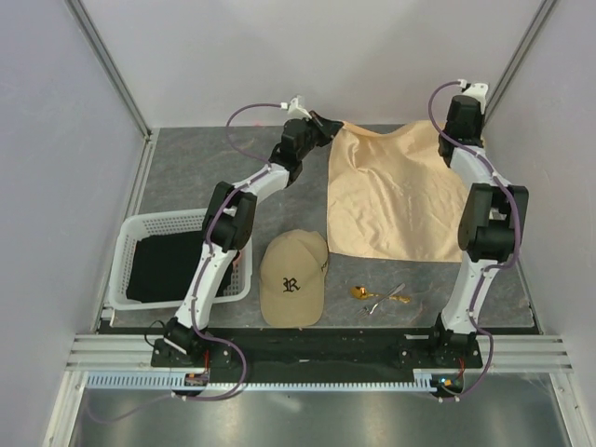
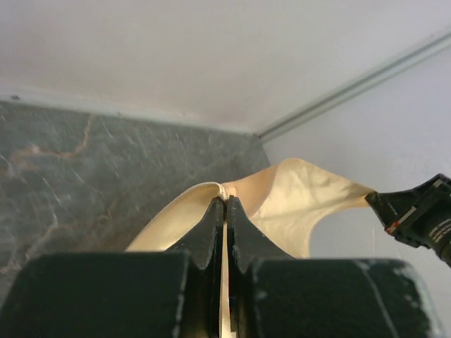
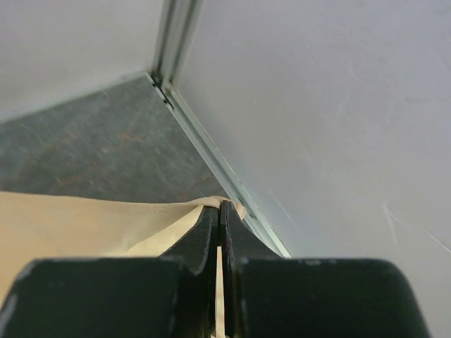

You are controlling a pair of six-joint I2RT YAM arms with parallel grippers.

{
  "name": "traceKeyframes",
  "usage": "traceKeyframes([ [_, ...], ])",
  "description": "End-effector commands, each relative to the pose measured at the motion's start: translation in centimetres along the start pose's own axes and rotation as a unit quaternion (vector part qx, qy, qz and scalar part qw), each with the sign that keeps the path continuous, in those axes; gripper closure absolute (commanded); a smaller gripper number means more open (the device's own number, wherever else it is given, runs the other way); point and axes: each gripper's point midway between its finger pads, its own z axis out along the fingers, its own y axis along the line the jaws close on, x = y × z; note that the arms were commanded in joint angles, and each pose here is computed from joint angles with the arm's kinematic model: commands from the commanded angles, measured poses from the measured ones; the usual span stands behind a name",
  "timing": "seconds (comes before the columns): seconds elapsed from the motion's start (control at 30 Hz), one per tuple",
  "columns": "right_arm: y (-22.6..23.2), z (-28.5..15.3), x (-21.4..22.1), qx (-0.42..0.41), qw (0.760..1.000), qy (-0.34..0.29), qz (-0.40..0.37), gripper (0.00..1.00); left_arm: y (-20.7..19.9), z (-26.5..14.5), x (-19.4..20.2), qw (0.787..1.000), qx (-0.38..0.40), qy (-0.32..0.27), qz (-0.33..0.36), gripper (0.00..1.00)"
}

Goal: Fold the napkin into a case and place the utensils inside
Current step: Flatten out the crumpled napkin at the center of the board.

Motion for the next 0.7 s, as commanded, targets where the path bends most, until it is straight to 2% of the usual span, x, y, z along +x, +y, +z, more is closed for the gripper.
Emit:
traceKeyframes([
  [0.0,2.0,2.8,-2.6,-0.016,0.998,-0.033,0.056,1.0,0.2,1.2,-4.5,0.996,0.013,-0.08,-0.027,0.98],
  [0.27,5.6,6.0,0.0,-0.041,0.997,-0.01,0.066,1.0,3.9,2.4,-4.2,0.994,-0.018,-0.098,-0.048,0.98],
  [0.37,6.7,7.3,1.0,-0.047,0.996,-0.006,0.073,0.94,5.5,2.6,-4.4,0.992,-0.041,-0.11,-0.051,0.98],
  [0.4,6.7,7.7,0.2,-0.044,0.996,-0.014,0.079,0.86,6.2,2.5,-4.5,0.991,-0.054,-0.111,-0.051,0.96],
  [0.43,6.9,8.1,0.1,-0.042,0.996,-0.015,0.08,0.8,6.6,2.5,-4.7,0.99,-0.063,-0.115,-0.043,0.89],
  [0.47,7.6,8.9,1.5,-0.045,0.996,-0.001,0.07,0.7,6.5,2.4,-5.4,0.99,-0.07,-0.12,-0.037,0.85],
  [0.5,7.4,9.2,-0.7,-0.044,0.995,-0.019,0.083,0.63,6.8,2.2,-5.9,0.989,-0.091,-0.116,-0.032,0.78],
  [0.53,7.4,9.6,-1.2,-0.043,0.995,-0.022,0.086,0.55,6.6,2.1,-6.7,0.987,-0.102,-0.119,-0.014,0.62],
  [0.57,7.8,10.1,0.4,-0.043,0.997,0.004,0.069,0.43,6.3,1.9,-7.4,0.987,-0.108,-0.119,-0.004,0.57],
  [0.6,7.1,9.8,-2.6,-0.038,0.996,-0.017,0.085,0.38,6.0,1.7,-8.1,0.987,-0.111,-0.119,0.007,0.5],
  [0.63,6.9,9.8,-2.9,-0.037,0.995,-0.016,0.088,0.32,4.6,1.2,-9.0,0.987,-0.113,-0.108,0.026,0.41],
  [0.67,6.4,9.2,-3.7,-0.037,0.995,-0.016,0.093,0.18,4.5,0.8,-9.1,0.987,-0.121,-0.098,0.034,0.36],
])
